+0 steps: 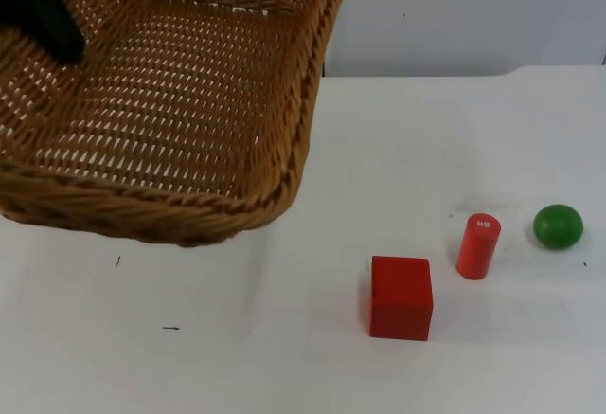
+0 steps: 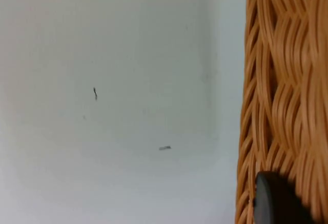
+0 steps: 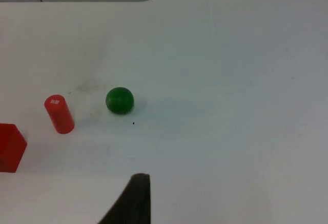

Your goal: Pick up the basket with the left hand and place the object to the left of the red cylinder into the basket with the right hand.

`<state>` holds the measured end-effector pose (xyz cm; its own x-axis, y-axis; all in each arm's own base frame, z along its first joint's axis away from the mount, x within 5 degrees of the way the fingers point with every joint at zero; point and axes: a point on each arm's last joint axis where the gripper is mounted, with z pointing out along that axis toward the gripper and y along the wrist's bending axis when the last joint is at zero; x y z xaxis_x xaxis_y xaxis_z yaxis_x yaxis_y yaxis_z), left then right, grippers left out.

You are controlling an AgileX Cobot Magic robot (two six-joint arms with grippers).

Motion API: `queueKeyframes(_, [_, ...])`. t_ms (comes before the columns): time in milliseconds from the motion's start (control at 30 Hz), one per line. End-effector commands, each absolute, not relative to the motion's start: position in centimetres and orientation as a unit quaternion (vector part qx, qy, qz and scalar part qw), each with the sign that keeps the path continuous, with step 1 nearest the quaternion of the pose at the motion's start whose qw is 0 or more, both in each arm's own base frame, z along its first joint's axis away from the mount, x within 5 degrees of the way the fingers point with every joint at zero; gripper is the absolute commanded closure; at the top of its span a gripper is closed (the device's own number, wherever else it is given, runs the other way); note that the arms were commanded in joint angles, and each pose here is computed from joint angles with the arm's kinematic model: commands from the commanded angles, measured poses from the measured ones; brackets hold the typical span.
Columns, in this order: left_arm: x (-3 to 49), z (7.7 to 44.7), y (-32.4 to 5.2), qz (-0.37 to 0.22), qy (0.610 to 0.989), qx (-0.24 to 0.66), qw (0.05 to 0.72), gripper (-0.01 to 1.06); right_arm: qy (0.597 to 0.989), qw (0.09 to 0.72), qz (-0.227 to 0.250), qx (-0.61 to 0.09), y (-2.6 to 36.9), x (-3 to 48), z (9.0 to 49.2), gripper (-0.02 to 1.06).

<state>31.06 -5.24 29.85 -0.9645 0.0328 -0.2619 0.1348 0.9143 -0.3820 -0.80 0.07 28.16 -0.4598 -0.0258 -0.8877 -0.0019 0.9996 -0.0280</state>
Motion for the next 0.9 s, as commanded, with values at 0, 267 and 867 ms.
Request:
queueKeyframes(0, [30.1, 30.8, -5.6, -0.225, 0.965, 0.041, 0.125, 1.05, 0.854, 0.521, -0.011, -0.005, 0.1, -0.7, 28.0, -0.01])
queueKeyframes(267, [27.0, 30.3, -6.4, -0.281, 0.949, 0.071, 0.124, 1.05, 0.854, 0.521, -0.011, -0.005, 0.1, -0.7, 28.0, -0.01])
queueKeyframes(867, [20.8, 27.4, -3.5, -0.303, 0.944, 0.027, 0.127, 1.05, 0.854, 0.521, -0.011, -0.005, 0.1, -0.7, 28.0, -0.01])
